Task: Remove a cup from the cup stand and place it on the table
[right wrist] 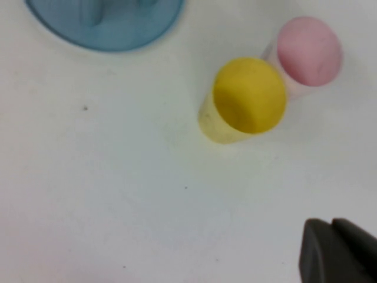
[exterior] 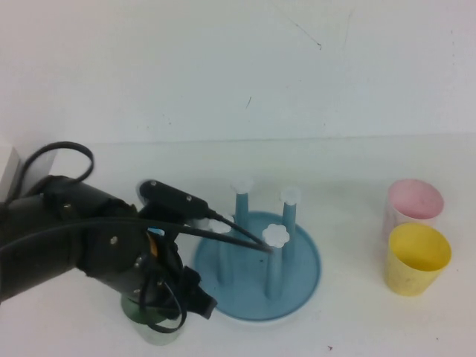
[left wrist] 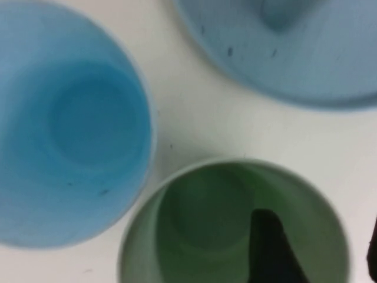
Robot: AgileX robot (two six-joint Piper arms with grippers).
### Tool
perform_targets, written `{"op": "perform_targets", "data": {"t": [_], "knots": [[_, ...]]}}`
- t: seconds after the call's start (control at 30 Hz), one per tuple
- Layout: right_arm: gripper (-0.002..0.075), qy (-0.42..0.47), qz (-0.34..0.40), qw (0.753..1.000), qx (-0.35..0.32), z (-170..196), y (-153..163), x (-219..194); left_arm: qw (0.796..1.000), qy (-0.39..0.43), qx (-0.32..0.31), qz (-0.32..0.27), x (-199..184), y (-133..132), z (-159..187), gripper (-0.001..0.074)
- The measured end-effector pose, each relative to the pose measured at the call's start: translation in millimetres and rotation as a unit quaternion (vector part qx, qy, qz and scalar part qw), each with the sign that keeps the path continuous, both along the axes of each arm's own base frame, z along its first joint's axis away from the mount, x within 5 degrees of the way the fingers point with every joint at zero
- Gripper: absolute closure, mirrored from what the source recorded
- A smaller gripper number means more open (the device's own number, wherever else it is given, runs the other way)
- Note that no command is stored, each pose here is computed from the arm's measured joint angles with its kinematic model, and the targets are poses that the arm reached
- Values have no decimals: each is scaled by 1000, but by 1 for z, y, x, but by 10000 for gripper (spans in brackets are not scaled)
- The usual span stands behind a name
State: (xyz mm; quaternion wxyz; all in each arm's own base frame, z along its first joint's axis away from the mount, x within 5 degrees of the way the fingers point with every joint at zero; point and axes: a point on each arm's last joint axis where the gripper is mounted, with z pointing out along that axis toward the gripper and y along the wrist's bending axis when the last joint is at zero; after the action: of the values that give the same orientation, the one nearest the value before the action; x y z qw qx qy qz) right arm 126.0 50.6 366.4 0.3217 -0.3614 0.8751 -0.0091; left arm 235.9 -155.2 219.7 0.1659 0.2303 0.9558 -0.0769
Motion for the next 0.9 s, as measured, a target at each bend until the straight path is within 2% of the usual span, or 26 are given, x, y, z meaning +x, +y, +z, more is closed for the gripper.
{"op": "perform_targets", "data": {"t": [0.17,0.3,0.37,0.6,0.77,0.9], "knots": [[722,-37,-38,999,1,-2,-14,-17,998,-51,-36,6,-11,7,33,536],[722,-61,-69,996,18,-22,-23,-32,991,-107,-74,8,-28,18,69,669],[722,-75,-81,993,33,-35,-27,-40,985,-142,-96,9,-38,24,86,705],[722,-153,-77,982,83,-79,-35,-63,938,-286,-194,34,-82,56,122,732],[722,-175,-84,975,112,-98,-38,-72,908,-353,-225,29,-108,74,113,734],[722,-180,-84,973,117,-101,-38,-73,894,-381,-234,23,-122,83,99,735]]}}
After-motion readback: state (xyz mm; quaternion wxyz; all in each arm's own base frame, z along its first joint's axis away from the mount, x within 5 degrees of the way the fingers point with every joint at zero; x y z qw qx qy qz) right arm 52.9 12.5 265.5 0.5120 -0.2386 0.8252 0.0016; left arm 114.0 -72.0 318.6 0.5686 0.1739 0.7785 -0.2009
